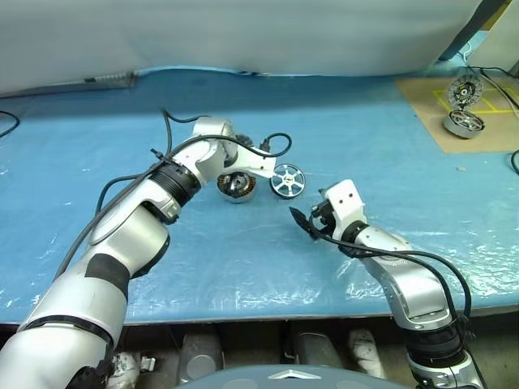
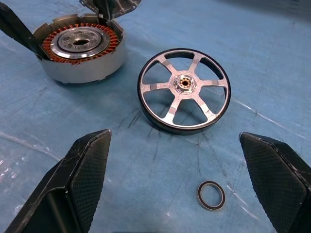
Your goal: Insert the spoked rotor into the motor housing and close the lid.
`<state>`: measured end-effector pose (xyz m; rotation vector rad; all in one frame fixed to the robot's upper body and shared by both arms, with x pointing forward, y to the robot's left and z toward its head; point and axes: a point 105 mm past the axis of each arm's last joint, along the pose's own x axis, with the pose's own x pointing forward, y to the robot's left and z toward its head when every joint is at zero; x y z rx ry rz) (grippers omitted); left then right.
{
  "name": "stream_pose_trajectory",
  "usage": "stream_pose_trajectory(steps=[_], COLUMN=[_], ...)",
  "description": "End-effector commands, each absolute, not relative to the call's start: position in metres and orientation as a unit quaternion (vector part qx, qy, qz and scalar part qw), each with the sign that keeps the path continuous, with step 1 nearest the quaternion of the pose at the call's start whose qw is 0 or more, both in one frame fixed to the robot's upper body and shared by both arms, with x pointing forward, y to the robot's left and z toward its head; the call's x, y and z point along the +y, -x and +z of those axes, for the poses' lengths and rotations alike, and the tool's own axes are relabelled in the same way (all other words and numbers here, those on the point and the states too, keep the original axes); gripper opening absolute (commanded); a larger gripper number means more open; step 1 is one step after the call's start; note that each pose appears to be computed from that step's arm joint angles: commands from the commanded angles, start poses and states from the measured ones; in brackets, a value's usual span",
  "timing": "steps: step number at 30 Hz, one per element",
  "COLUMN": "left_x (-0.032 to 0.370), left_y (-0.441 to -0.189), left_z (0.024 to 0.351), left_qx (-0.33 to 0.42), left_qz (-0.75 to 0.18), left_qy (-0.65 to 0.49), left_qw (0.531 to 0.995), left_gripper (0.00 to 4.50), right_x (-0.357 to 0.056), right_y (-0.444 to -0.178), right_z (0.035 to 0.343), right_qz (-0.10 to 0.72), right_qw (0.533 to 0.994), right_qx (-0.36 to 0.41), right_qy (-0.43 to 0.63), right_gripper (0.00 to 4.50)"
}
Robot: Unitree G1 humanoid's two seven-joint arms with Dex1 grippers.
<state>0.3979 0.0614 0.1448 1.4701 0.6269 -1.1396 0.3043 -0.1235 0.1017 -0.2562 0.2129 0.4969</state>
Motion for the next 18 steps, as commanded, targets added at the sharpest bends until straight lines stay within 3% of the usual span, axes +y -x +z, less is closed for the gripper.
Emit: stream_pose_trajectory(steps=[1, 10, 18], left_x=[0.067, 0.062, 0.077], left_y=[-0.39, -0.381, -0.365], left_z=[0.159, 0.186, 0.164], left_qx=[0.258, 0.221, 0.237], left_qz=[-0.481, -0.471, -0.479], left_qy=[-0.624, -0.625, -0.654], left_qw=[0.559, 0.582, 0.536], left_gripper=[4.44, 4.44, 4.44], right_x=[-0.122, -0.119, -0.121], right_y=[-0.303, -0.302, -0.3], right_z=[0.11, 0.108, 0.106], right_qz=[0.243, 0.249, 0.245], right_qw=[0.958, 0.956, 0.956], right_qx=[0.084, 0.087, 0.092], right_qy=[0.13, 0.129, 0.13], right_gripper=[4.5, 4.5, 4.5])
